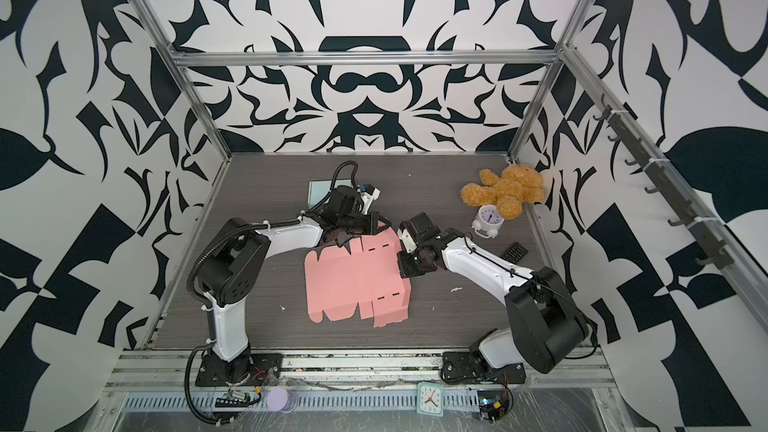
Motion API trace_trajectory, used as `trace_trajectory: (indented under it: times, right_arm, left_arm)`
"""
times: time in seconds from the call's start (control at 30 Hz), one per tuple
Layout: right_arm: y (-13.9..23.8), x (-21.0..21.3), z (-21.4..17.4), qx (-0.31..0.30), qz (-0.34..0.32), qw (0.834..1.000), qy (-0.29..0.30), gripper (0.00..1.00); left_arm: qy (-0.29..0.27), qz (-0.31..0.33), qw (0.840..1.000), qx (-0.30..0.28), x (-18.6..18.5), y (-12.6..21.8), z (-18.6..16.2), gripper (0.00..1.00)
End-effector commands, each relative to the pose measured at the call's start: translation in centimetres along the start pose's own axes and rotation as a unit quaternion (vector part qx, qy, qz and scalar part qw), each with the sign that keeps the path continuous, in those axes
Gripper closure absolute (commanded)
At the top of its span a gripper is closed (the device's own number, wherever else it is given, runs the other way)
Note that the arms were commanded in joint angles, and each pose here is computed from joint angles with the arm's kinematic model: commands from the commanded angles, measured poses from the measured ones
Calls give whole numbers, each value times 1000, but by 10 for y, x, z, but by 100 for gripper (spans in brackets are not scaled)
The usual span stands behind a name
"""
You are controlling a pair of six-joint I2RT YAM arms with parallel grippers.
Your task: Fold the paper box
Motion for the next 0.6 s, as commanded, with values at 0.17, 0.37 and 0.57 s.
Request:
trace_trajectory:
  times: [0.17,0.37,0.57]
  right_arm:
    - [11,2,7,-29,-4,999,15,99]
    - [11,1,8,-29,-8,999,18,99]
    - [14,1,8,-29,-15,999,20,99]
  left_arm:
    - [-14,-9,1000,19,-15,4,-14,100]
    - [-17,0,1000,25,-20,13,-26,100]
    - [-16,4,999,31,-20,19,-35,100]
Point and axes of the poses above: each gripper's point midway between its finger pads, its own y axis back along the fingers, its own x axis along the line the jaws close on, z = x × y, the point moved 7 cm from there along y, back along the fingers, and after that the axes turned 5 degrees about y, right-handed, at the moved point
